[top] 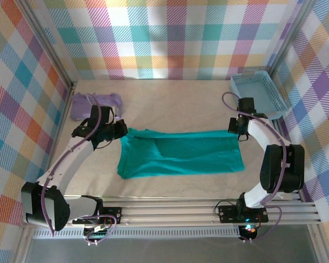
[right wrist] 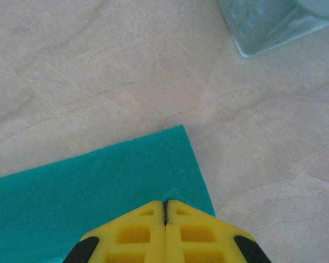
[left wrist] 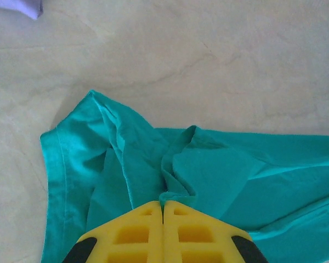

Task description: Fold the inside-out t-shirt

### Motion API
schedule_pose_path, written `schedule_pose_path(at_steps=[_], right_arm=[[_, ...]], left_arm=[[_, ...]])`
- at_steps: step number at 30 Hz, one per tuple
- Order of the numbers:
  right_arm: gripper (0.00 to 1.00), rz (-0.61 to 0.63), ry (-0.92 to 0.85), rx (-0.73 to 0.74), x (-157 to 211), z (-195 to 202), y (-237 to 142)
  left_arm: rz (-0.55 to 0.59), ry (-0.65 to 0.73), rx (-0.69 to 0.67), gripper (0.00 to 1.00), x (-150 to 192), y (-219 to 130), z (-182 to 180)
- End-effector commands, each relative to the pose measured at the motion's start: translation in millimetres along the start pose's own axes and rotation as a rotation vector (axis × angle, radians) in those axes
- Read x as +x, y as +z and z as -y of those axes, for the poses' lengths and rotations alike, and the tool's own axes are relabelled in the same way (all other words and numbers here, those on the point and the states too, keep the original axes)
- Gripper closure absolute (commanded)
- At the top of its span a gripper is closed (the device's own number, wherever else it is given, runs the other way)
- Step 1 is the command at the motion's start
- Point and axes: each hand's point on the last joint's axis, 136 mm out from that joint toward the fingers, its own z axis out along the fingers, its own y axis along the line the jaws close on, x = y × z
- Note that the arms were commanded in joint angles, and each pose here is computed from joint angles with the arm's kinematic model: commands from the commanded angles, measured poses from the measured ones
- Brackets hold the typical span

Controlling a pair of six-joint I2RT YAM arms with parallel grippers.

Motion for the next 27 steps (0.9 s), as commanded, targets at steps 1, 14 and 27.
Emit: schedule_pose_path(at_steps=[1, 14, 27], right_arm=[[0.99, -0.019, 0.028, 0.0, 11, 4, -3], [0.91, -0.116, 0.099, 0.066, 62, 19, 8], [0.59, 0.156, -0.058, -0.412, 46, -104, -54]], left_arm=[[-0.023, -0.017, 0.009, 1.0, 15, -7, 0], [-0.152, -0.078, -0.028, 1.0, 87, 21, -26], [-0.223, -0.11, -0.051, 1.0, 129, 41, -47]])
